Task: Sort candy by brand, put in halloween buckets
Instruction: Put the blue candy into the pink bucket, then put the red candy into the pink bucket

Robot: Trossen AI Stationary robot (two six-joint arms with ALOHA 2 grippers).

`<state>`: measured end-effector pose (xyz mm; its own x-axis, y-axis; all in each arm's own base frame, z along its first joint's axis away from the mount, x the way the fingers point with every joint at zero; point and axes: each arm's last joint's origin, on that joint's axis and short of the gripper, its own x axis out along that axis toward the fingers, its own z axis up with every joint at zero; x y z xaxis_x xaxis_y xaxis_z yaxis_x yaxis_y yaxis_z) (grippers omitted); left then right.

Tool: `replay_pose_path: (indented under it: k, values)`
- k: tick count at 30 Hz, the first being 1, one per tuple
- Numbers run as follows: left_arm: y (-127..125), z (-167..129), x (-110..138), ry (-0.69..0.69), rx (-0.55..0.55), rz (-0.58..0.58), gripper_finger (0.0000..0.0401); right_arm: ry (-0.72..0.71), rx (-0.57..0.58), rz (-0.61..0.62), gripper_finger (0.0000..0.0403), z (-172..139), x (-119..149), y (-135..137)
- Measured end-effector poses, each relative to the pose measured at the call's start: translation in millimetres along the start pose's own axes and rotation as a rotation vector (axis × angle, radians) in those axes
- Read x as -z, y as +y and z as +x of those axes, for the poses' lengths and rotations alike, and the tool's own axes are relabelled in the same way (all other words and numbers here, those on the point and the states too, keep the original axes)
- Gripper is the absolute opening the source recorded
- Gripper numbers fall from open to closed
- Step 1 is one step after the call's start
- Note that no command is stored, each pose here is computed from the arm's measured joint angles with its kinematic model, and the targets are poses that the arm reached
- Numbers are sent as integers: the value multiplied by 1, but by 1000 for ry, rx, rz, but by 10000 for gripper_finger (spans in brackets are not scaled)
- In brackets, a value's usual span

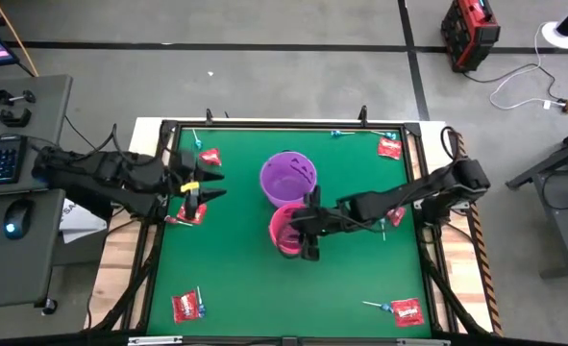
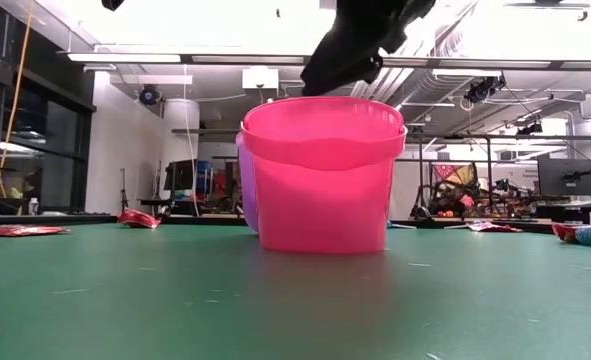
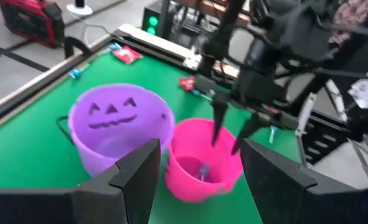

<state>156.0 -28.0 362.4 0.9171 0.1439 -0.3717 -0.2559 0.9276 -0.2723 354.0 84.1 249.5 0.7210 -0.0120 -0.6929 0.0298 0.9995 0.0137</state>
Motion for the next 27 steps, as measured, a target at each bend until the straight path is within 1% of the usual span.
replay_pose_path:
  k: [4, 6, 8, 11, 13, 15, 16, 18, 20, 22, 24, 27]
  values:
    - [-7, 3, 6, 47, 24, -8, 213, 21, 27, -64, 220, -12, -18, -3]
    - [-11, 7, 13, 124, 41, -38, 213, 35, 43, -87, 238, -23, -30, -7]
    - [-17, 13, 25, 252, 56, -89, 213, 75, 86, -94, 247, -34, -39, -13]
    - [-32, 25, 51, 510, 53, -176, 213, 162, 136, -103, 249, -48, -43, -22]
    - [-44, 32, 70, 683, 30, -210, 213, 239, 166, -124, 248, -54, -39, -27]
    - [-55, 36, 90, 835, -29, -226, 213, 314, 179, -139, 248, -58, -31, -33]
    - [-59, 37, 99, 891, -67, -227, 213, 344, 187, -137, 248, -58, -27, -36]
    - [-67, 37, 114, 958, -146, -232, 213, 373, 194, -124, 248, -62, -18, -41]
    - [-74, 36, 122, 981, -179, -250, 213, 385, 198, -104, 248, -66, -8, -46]
    - [-80, 33, 126, 991, -173, -271, 213, 378, 201, -59, 248, -72, 0, -50]
    - [-88, 29, 130, 1020, -123, -303, 213, 369, 194, 1, 248, -80, 10, -54]
    - [-100, 25, 138, 1135, -81, -415, 213, 347, 190, 103, 248, -91, 25, -57]
